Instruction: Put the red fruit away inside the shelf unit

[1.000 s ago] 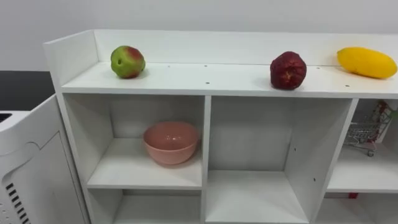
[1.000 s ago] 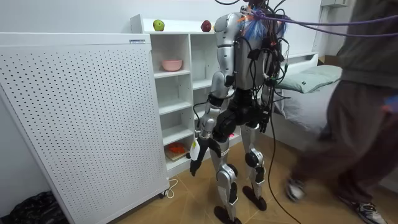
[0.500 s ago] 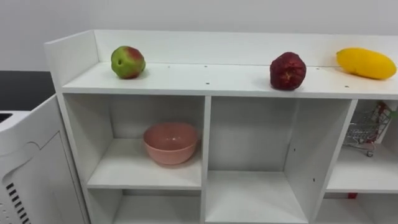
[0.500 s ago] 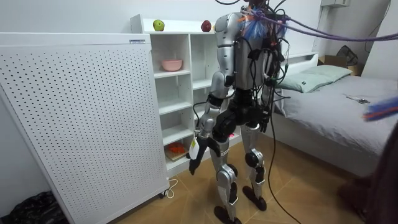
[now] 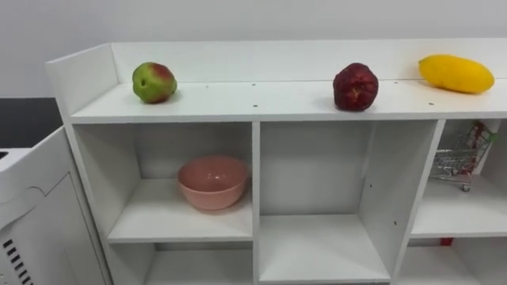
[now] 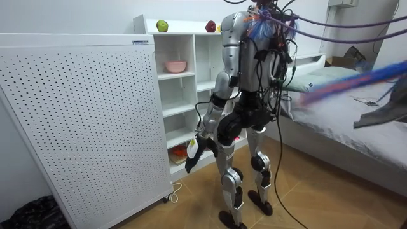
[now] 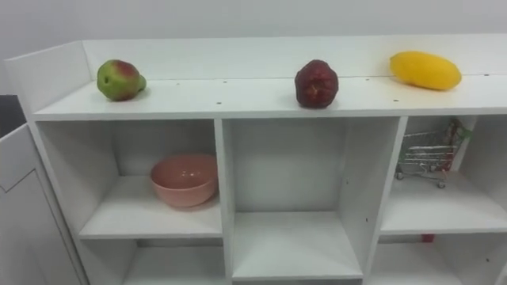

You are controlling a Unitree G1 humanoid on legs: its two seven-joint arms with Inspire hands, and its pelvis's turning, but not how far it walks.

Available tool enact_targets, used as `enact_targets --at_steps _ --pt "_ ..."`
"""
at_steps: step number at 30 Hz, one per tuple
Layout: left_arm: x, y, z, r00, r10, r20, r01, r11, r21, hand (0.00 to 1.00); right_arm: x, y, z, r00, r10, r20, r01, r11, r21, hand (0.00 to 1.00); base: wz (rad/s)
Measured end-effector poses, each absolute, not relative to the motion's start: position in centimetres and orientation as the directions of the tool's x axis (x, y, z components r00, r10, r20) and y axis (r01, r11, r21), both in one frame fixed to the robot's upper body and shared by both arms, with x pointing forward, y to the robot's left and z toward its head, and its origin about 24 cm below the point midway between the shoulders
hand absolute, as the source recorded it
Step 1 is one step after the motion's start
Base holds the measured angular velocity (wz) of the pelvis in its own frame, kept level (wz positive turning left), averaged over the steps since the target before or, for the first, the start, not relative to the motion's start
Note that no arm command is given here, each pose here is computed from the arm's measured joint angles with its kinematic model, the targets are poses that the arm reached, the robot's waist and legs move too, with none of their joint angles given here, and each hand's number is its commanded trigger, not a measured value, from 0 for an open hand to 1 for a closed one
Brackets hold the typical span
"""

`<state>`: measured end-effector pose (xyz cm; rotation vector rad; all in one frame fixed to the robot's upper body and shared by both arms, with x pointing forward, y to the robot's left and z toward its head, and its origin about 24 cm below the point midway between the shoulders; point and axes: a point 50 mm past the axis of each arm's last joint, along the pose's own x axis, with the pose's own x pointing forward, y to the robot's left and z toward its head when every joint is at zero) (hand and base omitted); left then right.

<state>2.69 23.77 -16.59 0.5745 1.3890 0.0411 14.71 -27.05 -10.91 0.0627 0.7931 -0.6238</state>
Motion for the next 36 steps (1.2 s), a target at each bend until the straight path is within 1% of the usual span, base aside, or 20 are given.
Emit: enact_targets --at_steps 1,3,4,6,7,10,15,22,24,30,36 --pt "2.7 23.8 -16.6 0.206 0.358 -0.911 0.302 0.862 0.407 0.00 15.9 -27.1 -9.9 0.576 -0.513 -0.636 0.550 0.819 -0.163 0.00 -0.08" --pt "3.0 23.9 -16.5 0.221 0.369 -0.903 0.301 0.855 0.423 0.00 19.2 -27.1 -6.4 0.685 -0.556 -0.470 0.567 0.813 -0.136 0.00 0.00" --pt "3.0 23.9 -16.5 0.222 0.371 -0.902 0.300 0.854 0.425 0.00 19.8 -27.0 -5.4 0.708 -0.562 -0.427 0.566 0.813 -0.132 0.00 0.00" --pt "2.9 24.0 -16.5 0.227 0.384 -0.895 0.305 0.845 0.440 0.00 21.6 -26.5 -1.9 0.771 -0.577 -0.269 0.573 0.813 -0.102 0.00 -0.05" --pt "2.6 24.0 -16.5 0.223 0.388 -0.894 0.305 0.844 0.442 0.00 21.9 -26.5 -1.1 0.779 -0.582 -0.234 0.577 0.811 -0.096 0.00 -0.06" --pt "1.9 24.0 -16.4 0.221 0.385 -0.896 0.319 0.839 0.440 0.00 23.0 -26.0 3.7 0.794 -0.608 -0.001 0.607 0.793 -0.044 0.00 -0.15" --pt "1.7 23.8 -16.5 0.238 0.369 -0.898 0.336 0.837 0.433 0.00 24.3 -25.3 7.7 0.785 -0.585 0.203 0.604 0.795 -0.047 0.00 -0.04" --pt "2.2 23.6 -16.4 0.259 0.360 -0.896 0.334 0.838 0.433 0.00 25.1 -23.9 11.3 0.783 -0.515 0.349 0.548 0.836 0.005 0.00 -0.03" --pt "2.4 23.6 -16.4 0.267 0.358 -0.895 0.333 0.837 0.434 0.00 25.8 -23.4 13.3 0.773 -0.479 0.416 0.516 0.856 0.027 0.00 0.00" --pt "2.5 23.4 -16.5 0.273 0.346 -0.898 0.350 0.834 0.427 0.00 27.1 -22.5 17.1 0.725 -0.435 0.534 0.467 0.880 0.083 0.00 0.03" --pt "2.4 23.4 -16.5 0.273 0.342 -0.899 0.357 0.832 0.425 0.00 27.2 -21.5 19.1 0.702 -0.375 0.605 0.404 0.910 0.094 0.00 0.06"
